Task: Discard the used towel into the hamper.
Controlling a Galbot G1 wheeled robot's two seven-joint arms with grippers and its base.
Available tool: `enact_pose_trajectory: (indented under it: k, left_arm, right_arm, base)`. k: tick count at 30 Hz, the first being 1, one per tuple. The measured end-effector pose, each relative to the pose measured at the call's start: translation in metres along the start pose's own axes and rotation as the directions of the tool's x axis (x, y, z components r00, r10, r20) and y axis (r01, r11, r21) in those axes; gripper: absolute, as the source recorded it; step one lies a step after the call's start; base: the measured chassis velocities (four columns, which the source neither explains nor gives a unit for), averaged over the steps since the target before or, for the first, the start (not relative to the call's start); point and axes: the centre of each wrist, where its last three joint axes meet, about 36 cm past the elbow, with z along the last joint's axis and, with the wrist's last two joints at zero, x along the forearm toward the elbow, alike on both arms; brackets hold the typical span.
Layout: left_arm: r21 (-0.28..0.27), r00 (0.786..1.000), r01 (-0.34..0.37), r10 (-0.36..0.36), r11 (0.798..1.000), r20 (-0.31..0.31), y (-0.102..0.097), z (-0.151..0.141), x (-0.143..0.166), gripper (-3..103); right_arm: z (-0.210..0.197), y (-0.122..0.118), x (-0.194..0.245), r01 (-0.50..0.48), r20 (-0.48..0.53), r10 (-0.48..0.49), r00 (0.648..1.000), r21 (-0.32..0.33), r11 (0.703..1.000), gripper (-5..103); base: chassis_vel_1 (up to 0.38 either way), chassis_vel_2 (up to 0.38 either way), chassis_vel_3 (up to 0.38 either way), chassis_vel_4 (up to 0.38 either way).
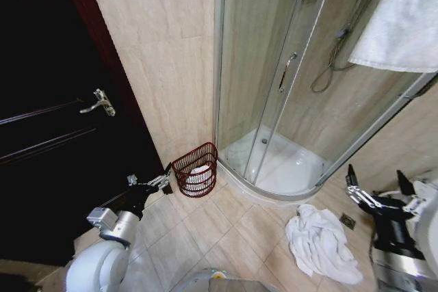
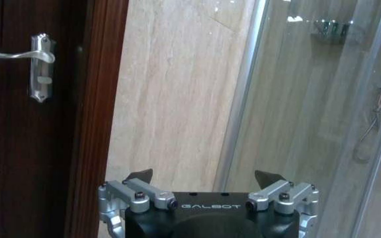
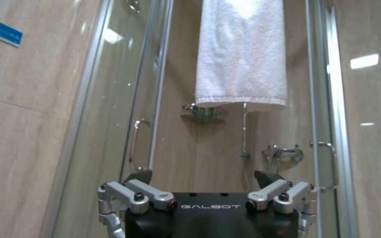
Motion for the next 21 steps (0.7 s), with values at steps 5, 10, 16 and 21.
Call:
enact_pose_trajectory:
  k: [5, 10, 16, 21]
  left_arm:
    - [0.000, 1.000, 0.000, 0.000, 1.000, 0.000, 0.000, 0.000, 0.000, 100]
    - [0.000, 1.000, 0.000, 0.000, 1.000, 0.000, 0.000, 0.000, 0.000, 100]
    - [0.000, 1.000, 0.000, 0.000, 1.000, 0.000, 0.000, 0.000, 0.000, 100]
    - [0.000, 1.000, 0.000, 0.000, 1.000, 0.000, 0.000, 0.000, 0.000, 100]
  right_arm:
    - [0.003, 0.004, -0.001, 0.014, -0.001, -0.014, 1.000, -0.001, 1.000, 100]
    - [0.007, 0.005, 0.000, 0.021, -0.006, -0.021, 1.000, -0.001, 1.000, 100]
    - [0.009, 0.007, 0.001, 0.023, -0.005, -0.023, 1.000, -0.007, 1.000, 100]
    - [0.011, 0.011, 0.001, 0.030, -0.004, -0.030, 1.000, -0.012, 0.999, 100]
  base:
    - [-0.038, -0.040, 0.038, 0.032]
    - [-0.131, -0.127, 0.129, 0.125]
    - [-0.209, -0.204, 0.200, 0.205]
    - [-0.254, -0.249, 0.243, 0.261]
